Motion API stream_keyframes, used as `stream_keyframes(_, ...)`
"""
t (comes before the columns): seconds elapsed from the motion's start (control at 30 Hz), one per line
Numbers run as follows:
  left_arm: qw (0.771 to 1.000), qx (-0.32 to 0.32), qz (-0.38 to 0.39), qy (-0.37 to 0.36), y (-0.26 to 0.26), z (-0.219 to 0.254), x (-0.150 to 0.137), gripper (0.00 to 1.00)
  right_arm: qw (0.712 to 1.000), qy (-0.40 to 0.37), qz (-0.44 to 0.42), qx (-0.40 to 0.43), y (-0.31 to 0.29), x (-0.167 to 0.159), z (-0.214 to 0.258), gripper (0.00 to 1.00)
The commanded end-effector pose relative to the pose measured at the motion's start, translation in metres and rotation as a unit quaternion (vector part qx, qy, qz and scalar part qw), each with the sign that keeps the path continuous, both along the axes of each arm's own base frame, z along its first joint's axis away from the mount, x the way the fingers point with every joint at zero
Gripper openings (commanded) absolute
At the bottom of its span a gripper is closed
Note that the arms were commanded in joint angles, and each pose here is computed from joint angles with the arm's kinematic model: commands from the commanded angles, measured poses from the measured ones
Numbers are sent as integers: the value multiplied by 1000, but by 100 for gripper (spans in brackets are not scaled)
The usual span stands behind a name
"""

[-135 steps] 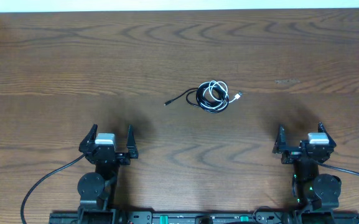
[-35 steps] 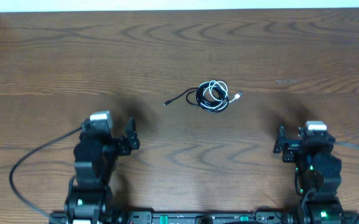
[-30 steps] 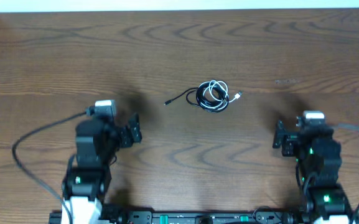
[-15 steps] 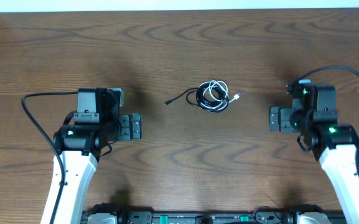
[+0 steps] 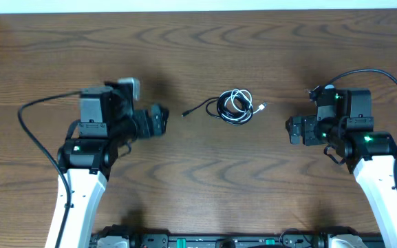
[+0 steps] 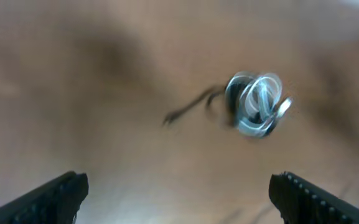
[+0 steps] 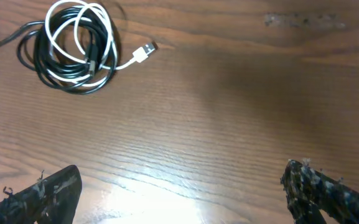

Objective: Untangle cables
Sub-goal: 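Raise both arms and move the left gripper down onto the cable bundle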

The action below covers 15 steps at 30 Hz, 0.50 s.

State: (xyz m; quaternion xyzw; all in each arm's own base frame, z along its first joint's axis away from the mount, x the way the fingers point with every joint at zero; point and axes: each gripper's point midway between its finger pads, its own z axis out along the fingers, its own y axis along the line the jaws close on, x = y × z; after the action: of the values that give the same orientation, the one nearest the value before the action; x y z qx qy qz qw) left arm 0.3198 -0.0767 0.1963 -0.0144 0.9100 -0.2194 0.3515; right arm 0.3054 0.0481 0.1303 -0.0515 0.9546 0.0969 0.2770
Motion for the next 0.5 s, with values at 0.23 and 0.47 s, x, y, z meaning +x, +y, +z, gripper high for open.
stream_keyframes(0.23, 1000, -7, 13, -23, -11, 41, 57, 99, 1000, -11, -19, -15, -8, 6, 8, 98)
stream_keyframes(0.47, 998, 54, 10, -5, -32, 11, 100, 95, 1000, -10, -19, -15, -8, 5, 7, 98)
